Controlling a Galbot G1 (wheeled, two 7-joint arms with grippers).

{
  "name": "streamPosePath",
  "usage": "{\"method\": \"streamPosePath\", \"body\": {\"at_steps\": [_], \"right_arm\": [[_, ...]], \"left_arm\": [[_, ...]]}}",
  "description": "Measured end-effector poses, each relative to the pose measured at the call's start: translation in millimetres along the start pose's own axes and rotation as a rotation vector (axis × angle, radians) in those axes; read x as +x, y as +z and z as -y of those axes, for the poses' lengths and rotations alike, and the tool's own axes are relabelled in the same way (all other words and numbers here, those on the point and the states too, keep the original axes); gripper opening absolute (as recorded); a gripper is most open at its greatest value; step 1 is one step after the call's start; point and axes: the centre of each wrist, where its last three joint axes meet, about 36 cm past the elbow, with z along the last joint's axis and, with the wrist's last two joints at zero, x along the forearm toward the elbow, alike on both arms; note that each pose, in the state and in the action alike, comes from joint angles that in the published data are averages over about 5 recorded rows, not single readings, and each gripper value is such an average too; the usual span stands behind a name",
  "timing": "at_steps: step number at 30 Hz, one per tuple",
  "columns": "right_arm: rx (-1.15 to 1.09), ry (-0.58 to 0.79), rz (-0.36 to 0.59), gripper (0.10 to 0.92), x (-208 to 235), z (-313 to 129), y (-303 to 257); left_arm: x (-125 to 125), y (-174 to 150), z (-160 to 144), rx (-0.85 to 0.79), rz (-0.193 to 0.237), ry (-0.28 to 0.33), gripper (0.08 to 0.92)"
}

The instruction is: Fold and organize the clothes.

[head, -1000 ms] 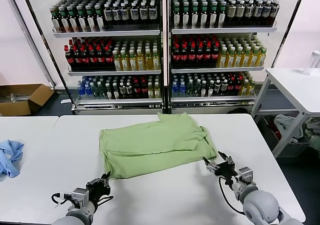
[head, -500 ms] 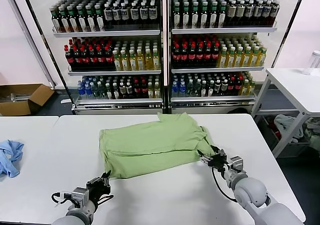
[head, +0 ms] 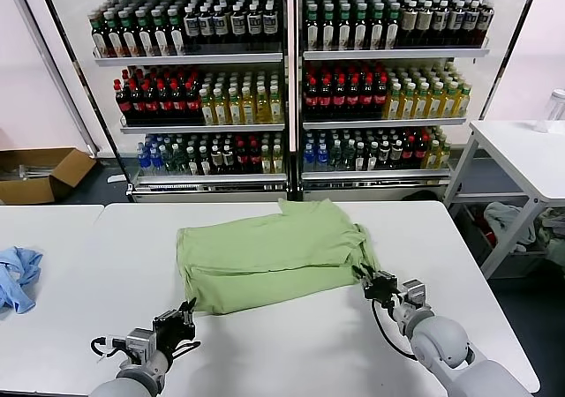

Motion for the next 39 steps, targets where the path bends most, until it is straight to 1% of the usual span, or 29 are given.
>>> {"method": "streamPosePath", "body": {"at_steps": [2,8,16,22,28,39], "right_arm": [[0.003,0.002,-0.003,0.12,4,0,0],[0.018,0.005,-0.012,0.119,22,-3,-1],[0.046,0.003,-0.017,0.119,58,-17,-16],[0.064,-0.012,-0.04,0.119,90,-39,-18],[0.077,-0.034,-0.068,0.119,120,-66,-8],[0.109,-0.041,-0.108,0.119,158,-94,11]], "left_arm": [[-1,-1,-1,-0.001,0.004,0.0,0.082],[-2,0,-7,-0.01,0.008,-0.008,0.082],[8,-3,-10,-0.041,0.0,-0.024,0.082],[21,-6,-9,-0.084,-0.011,-0.062,0.082],[37,-1,-4,-0.112,-0.027,-0.103,0.082],[71,26,13,-0.13,-0.087,-0.194,0.082]]}}
